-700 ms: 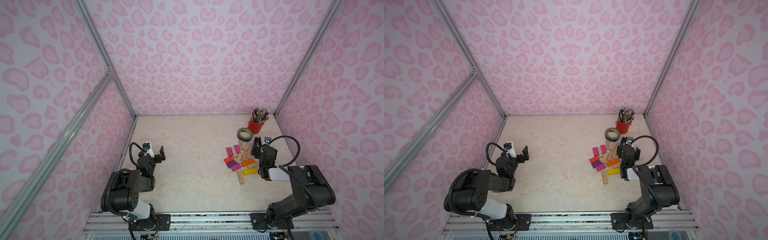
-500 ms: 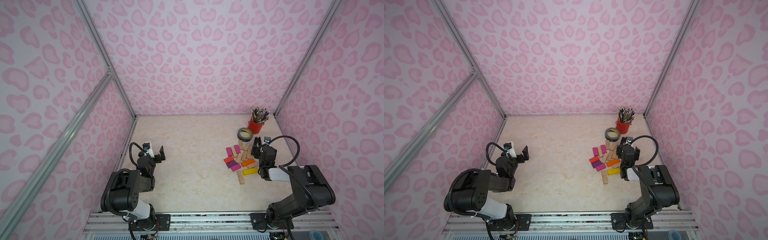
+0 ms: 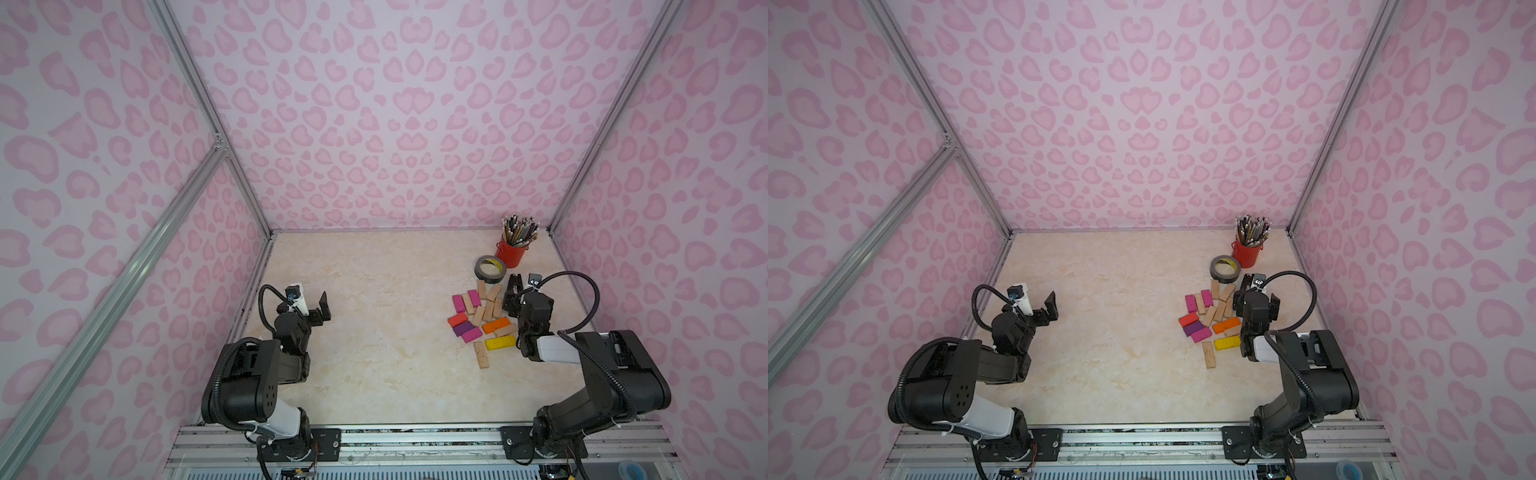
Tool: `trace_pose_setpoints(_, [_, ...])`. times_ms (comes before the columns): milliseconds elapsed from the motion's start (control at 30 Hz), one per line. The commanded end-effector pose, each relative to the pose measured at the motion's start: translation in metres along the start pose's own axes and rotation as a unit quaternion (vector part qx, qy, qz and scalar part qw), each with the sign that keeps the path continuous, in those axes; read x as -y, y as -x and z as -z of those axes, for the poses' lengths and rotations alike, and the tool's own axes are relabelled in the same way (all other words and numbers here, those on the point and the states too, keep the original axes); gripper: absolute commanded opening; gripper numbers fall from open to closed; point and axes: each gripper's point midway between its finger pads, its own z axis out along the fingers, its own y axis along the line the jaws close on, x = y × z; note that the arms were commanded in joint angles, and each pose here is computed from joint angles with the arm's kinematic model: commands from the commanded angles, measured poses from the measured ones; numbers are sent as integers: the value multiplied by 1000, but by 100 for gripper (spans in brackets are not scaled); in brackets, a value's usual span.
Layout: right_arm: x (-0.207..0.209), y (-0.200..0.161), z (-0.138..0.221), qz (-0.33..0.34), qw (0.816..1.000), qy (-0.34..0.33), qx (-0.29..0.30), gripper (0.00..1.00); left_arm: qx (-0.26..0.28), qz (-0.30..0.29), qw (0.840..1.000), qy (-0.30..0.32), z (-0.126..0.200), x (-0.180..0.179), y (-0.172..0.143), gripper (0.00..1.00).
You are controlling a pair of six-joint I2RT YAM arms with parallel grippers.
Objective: Assemble the letter k with building blocks
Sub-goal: Move the building block to the center of the board.
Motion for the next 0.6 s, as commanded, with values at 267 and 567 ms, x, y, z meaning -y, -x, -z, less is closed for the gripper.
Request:
trace_pose_setpoints(267, [8,14,18,-5,1000,-6,19,89,17,-29,999,-23,2,14,14,100])
trace_pose_setpoints(567, [15,60,59,-66,998,16,15,92,23,-56,997,-44,21,51,49,100])
